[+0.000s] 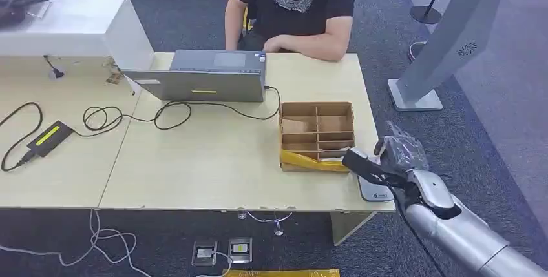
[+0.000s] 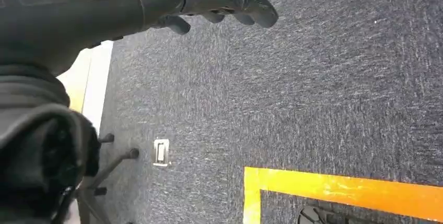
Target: Pass the card to the sensor for recognition and then transmit it.
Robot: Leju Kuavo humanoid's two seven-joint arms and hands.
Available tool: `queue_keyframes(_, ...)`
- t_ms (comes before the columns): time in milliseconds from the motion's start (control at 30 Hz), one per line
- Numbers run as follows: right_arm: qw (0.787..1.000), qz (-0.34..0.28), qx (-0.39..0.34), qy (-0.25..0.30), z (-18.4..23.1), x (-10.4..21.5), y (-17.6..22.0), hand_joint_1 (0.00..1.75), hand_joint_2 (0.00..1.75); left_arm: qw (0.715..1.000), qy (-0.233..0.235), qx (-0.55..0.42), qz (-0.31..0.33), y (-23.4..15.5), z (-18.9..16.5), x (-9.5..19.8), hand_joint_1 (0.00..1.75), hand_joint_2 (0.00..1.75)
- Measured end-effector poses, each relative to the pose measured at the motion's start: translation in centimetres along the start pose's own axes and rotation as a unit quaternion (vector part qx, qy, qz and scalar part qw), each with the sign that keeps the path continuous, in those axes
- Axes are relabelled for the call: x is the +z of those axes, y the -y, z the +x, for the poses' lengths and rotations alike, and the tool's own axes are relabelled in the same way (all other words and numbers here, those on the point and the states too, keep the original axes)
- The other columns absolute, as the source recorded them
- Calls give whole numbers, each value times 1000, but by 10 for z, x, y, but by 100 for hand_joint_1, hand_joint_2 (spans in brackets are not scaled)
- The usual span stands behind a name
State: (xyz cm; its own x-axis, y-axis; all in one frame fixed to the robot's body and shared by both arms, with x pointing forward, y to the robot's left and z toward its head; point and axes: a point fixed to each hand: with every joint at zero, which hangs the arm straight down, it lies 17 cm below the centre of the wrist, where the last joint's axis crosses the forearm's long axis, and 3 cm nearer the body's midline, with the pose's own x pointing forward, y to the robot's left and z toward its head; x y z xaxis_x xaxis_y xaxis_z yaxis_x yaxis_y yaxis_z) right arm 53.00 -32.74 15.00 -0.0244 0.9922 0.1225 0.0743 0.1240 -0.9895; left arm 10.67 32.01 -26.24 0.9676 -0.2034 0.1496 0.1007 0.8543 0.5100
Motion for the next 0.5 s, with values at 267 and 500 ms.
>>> queue_keyframes(267, 1000, 11, -27, -2, 6, 1, -17, 175, 175, 1000, -1, 2, -1, 1, 0, 1, 0, 0)
queue_keyframes(500, 999, 14, -36, -8, 3, 3, -27, 175, 175, 1000, -2, 2, -1, 2, 0, 1, 0, 0)
